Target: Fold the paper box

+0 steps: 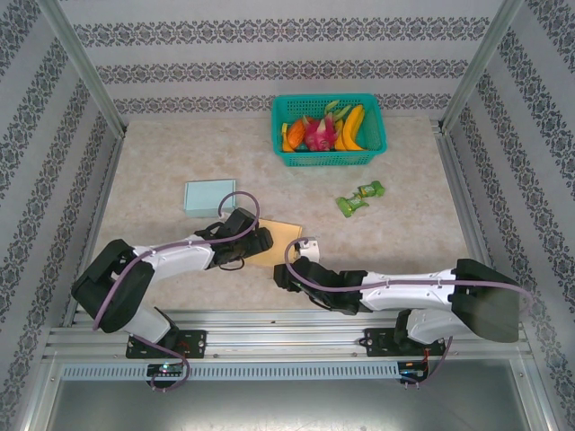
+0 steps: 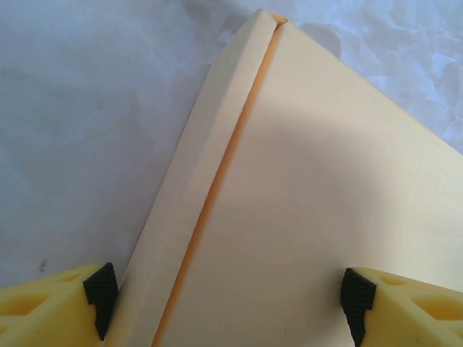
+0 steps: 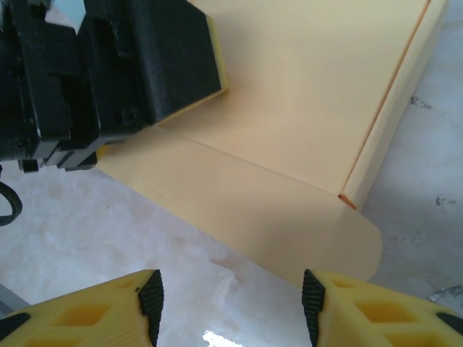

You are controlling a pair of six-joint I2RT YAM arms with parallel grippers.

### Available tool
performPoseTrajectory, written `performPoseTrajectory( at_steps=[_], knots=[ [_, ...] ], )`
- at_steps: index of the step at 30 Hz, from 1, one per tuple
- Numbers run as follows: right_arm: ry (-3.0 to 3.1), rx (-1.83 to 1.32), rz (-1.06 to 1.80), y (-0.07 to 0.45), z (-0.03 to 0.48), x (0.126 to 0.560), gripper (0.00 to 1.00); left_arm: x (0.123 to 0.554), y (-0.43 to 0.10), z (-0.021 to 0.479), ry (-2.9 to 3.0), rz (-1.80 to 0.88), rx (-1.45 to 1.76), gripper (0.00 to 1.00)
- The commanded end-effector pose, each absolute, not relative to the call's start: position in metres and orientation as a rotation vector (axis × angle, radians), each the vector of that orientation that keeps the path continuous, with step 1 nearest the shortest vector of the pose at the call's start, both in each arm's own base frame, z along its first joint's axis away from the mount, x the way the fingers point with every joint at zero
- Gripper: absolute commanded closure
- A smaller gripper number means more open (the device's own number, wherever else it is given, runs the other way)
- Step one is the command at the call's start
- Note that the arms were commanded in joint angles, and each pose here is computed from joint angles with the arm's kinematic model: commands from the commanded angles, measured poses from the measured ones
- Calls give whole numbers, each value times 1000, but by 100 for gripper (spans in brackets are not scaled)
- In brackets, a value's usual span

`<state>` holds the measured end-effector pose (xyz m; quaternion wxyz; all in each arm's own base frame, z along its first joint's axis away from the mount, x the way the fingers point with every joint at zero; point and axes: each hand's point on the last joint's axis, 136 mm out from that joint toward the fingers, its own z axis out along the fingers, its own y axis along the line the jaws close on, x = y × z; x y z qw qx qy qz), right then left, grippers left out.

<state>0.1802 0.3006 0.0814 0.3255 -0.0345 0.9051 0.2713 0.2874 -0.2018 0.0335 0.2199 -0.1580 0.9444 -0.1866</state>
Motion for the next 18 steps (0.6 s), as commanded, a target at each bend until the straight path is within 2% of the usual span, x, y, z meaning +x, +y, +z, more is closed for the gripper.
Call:
performPoseTrajectory(
  at_steps=[1, 18],
  knots=[
    [2368, -67, 683, 297, 77, 184, 45, 245, -156, -23, 2809, -179, -486, 18],
    [2362, -37, 600, 264, 81, 201, 46, 244, -152, -33, 2819, -129, -471, 21]
  ],
)
